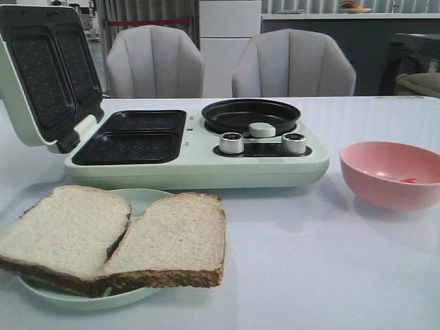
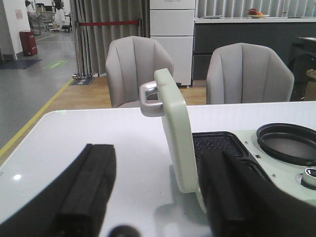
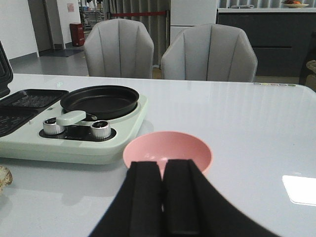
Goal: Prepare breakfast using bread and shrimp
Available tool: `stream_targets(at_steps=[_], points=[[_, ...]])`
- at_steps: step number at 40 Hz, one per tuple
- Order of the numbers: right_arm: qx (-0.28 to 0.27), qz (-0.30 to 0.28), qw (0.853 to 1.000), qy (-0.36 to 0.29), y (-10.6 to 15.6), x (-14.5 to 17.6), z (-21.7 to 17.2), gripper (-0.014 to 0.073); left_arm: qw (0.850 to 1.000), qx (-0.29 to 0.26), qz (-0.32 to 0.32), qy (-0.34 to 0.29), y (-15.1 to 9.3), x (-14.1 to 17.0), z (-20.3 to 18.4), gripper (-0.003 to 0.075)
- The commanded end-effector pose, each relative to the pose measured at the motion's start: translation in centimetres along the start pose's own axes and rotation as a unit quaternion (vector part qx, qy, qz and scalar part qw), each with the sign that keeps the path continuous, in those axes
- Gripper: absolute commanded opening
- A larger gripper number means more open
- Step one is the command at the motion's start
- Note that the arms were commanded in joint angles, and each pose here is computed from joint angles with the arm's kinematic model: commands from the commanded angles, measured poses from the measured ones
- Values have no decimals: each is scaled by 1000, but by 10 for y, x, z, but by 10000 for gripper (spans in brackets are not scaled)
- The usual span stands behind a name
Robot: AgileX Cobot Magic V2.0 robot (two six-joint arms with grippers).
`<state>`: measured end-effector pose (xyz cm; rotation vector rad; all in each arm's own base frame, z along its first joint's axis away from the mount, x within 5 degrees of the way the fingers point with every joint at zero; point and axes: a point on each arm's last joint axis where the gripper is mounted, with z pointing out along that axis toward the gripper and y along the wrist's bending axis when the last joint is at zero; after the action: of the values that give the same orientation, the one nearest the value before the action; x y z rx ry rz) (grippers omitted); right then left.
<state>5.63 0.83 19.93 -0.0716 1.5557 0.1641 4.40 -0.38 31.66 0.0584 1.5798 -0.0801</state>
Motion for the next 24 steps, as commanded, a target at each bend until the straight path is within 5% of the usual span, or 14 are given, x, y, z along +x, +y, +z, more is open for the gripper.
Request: stream_targets(at_steps=[1, 15, 24], points=[[-6, -3, 998, -55, 1, -11, -2, 143, 999, 2, 3, -46, 0, -15, 1, 546], [-6, -3, 998, -55, 1, -11, -2, 143, 1000, 1, 5, -23, 0, -11, 2, 530], [-6, -3, 998, -55, 1, -11, -2, 143, 986, 0, 136, 92, 3, 9, 12, 507]])
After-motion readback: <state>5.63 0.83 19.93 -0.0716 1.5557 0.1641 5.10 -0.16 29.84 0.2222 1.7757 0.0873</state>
